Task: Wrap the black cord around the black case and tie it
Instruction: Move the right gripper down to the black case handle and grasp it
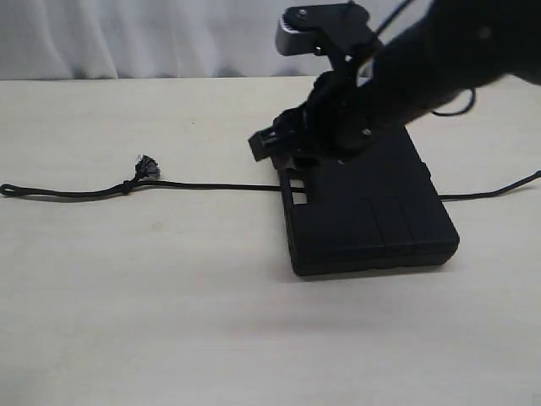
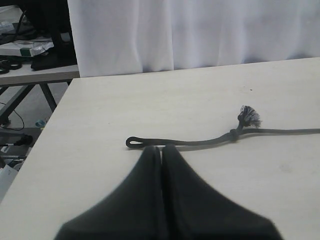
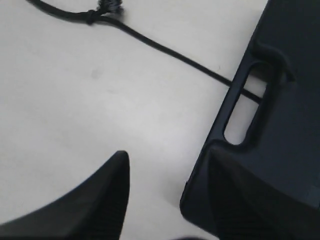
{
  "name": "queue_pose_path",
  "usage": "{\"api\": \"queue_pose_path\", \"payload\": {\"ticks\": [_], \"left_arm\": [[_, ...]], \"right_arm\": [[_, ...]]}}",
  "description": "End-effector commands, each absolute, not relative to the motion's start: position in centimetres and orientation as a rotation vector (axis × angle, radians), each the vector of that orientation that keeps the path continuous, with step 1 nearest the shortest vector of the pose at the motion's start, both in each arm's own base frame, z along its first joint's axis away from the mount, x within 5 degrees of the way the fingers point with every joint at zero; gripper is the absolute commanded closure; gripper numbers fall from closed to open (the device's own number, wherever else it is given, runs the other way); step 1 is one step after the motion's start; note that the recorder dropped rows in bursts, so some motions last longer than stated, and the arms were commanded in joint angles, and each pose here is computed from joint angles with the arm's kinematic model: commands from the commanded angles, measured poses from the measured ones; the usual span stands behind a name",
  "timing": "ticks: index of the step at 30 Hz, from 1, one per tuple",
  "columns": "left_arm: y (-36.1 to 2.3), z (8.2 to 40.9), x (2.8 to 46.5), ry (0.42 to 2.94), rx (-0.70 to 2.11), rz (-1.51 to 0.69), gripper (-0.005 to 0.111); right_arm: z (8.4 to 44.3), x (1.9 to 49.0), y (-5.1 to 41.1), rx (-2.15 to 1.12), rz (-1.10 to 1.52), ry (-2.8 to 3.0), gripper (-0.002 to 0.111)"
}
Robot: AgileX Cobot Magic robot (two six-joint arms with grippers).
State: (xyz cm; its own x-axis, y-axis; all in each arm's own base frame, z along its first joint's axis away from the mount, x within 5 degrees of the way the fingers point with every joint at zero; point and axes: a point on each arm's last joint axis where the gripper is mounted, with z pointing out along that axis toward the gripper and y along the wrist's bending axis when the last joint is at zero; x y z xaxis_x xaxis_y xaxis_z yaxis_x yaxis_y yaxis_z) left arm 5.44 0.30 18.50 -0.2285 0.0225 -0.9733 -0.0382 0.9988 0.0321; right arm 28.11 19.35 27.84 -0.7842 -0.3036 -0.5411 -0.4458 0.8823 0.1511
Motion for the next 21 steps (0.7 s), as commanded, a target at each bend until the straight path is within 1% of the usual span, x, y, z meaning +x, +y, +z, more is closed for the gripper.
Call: {"api": "queue_pose_path", "payload": {"ticks": [1,4,9,12,16,21], "left_arm": [[0.2,18.6,5.4,1.788,-0.002,0.048,0.107],[0.2,18.6,5.4,1.788,-0.002,0.048,0.107],[0.2,18.6,5.4,1.788,-0.002,0.048,0.107],[0.2,18.6,5.4,1.788,-0.002,0.048,0.107],[0.2,18.6,5.4,1.788,-0.004,0.045,0.107],[0.2,18.6,5.4,1.788,-0.004,0.045,0.107]], "right_arm": [[25.9,31.5,21.0,-0.473,0.191,2.702,0.062],[23.8,33.0,21.8,-0.46,0.111,2.806,0.062],[21.0,34.8,23.0,-0.468,0.094,2.829,0.062],[20.2,35.5,23.5,-0.46,0.114,2.794,0.062],[19.2,36.3,23.3,-0.377,0.051,2.771,0.062],[18.6,36.5,23.4,-0.37,0.041,2.769,0.062]]}}
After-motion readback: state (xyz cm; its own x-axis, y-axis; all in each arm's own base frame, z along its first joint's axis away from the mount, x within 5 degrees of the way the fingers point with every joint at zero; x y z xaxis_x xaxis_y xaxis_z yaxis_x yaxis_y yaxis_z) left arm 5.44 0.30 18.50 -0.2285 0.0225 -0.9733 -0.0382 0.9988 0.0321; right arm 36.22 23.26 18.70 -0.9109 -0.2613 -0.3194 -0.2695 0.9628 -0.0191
